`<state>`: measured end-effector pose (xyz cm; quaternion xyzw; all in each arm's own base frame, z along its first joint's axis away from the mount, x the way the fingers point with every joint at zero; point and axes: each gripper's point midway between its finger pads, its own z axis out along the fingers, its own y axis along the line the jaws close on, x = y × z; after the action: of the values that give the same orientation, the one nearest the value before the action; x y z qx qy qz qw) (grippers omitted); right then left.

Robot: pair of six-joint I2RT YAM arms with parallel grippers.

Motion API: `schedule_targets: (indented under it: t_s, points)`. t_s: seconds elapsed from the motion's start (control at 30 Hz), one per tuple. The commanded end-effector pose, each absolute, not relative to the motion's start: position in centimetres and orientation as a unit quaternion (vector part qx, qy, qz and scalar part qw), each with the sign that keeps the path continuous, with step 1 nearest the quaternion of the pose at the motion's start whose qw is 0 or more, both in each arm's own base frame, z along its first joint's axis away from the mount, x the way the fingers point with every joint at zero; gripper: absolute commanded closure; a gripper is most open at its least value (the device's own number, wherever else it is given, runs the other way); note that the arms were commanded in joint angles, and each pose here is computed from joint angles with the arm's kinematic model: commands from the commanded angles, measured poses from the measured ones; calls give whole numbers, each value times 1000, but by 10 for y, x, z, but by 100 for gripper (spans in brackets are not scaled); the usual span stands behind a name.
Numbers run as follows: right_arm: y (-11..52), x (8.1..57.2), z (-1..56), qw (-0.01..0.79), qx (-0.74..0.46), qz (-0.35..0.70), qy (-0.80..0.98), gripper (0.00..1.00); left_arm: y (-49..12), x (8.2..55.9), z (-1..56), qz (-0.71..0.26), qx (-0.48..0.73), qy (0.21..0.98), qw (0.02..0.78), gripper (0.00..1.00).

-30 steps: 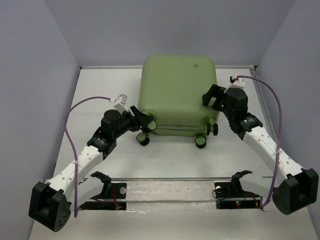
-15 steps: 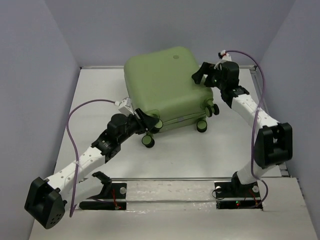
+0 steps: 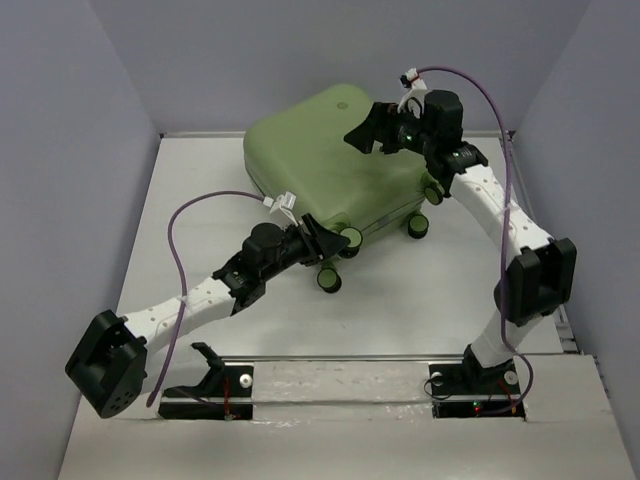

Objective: Pack the luggage

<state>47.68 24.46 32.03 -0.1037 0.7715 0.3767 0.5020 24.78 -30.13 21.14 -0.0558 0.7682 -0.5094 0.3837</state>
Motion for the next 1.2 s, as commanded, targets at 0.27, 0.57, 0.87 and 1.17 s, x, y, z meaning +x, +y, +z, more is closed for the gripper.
schedule_targets:
  t_s: [0.27,0.57,0.87,1.17]
  points:
    - [224,264,319,600,-117,472,635,75,-329,223,293,-614,29,663,428,94]
    - [236,229,204,552,-109,461,686,77,-333,224,292,-621,29,660,421,94]
    - [276,249,164,564,-118,451,681,56,-331,220,294,-625,27,658,419,94]
    - [289,280,165,607,-100,449,648,44,-335,217,294,-630,35,659,410,94]
